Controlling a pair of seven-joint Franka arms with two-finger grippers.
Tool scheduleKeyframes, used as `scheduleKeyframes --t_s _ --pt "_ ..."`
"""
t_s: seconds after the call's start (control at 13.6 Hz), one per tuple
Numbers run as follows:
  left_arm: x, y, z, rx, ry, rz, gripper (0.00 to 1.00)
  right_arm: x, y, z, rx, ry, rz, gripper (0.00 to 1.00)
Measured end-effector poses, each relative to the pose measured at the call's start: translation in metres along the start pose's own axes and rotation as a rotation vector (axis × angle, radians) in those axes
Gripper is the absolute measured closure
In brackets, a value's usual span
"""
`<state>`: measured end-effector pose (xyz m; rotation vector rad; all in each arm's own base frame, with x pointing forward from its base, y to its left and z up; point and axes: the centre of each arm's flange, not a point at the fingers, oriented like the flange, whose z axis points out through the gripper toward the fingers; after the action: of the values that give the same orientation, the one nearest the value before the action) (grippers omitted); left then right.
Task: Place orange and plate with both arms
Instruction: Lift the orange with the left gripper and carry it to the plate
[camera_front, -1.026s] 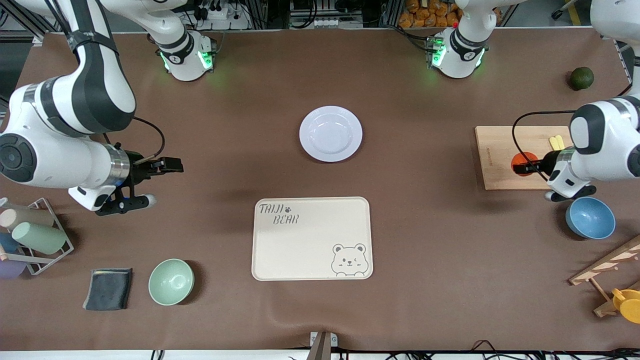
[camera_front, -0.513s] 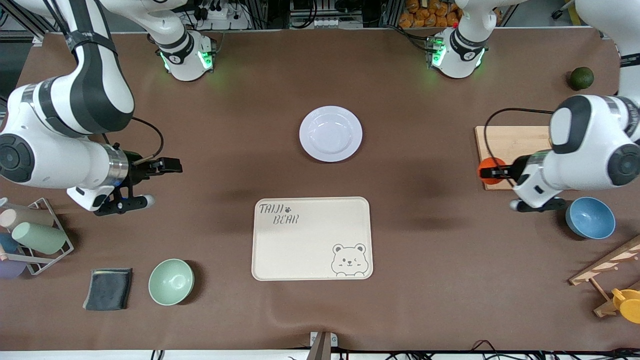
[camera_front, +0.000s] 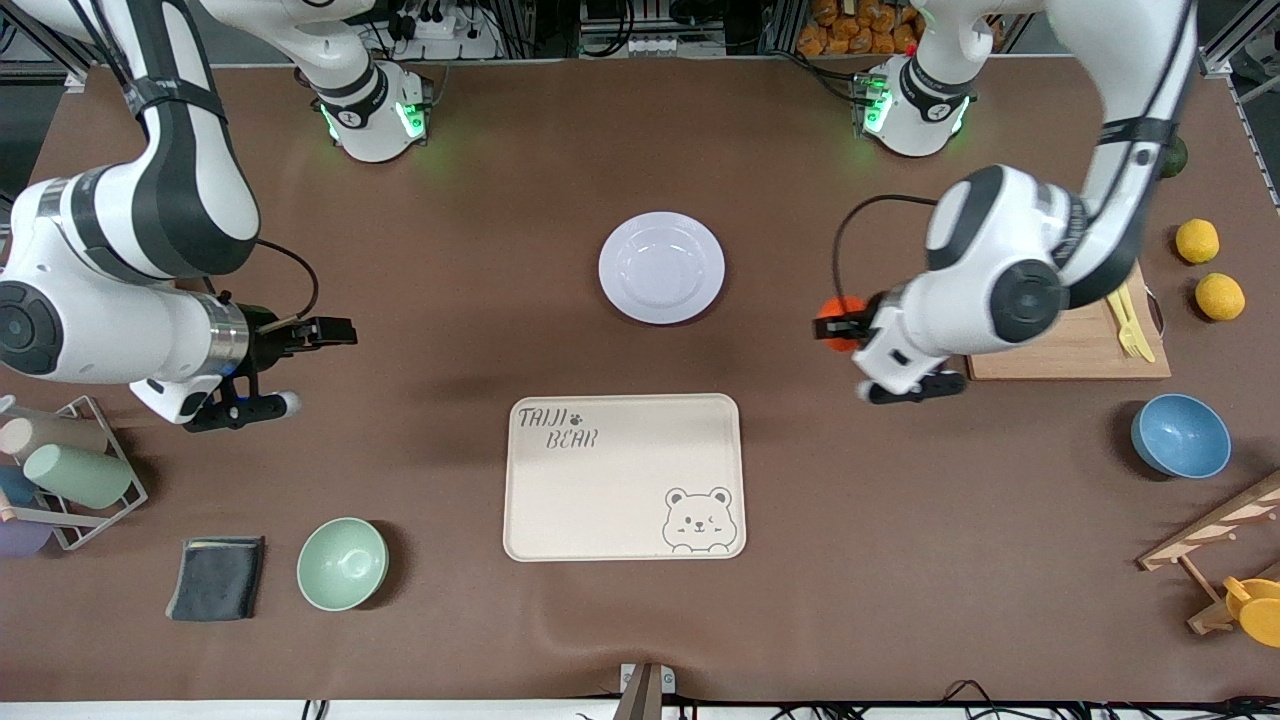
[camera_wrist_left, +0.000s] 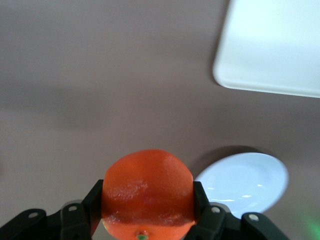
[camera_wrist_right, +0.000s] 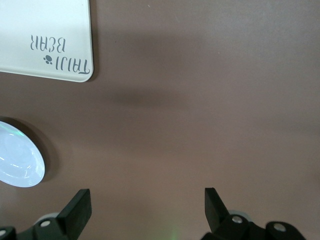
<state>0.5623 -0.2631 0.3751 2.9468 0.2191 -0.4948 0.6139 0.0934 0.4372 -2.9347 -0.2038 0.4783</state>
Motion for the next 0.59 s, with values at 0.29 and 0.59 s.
scheduleKeyframes --t_s 0.29,0.59 --pt "-0.032 0.084 0.045 0.005 -0.012 -0.052 0.28 -0.001 0.003 0.010 0.017 -0.001 -0.017 0.00" --pt "-0.075 0.146 0.107 0.051 -0.051 -0.078 0.28 -0.003 0.028 0.026 0.102 -0.005 -0.034 0.00"
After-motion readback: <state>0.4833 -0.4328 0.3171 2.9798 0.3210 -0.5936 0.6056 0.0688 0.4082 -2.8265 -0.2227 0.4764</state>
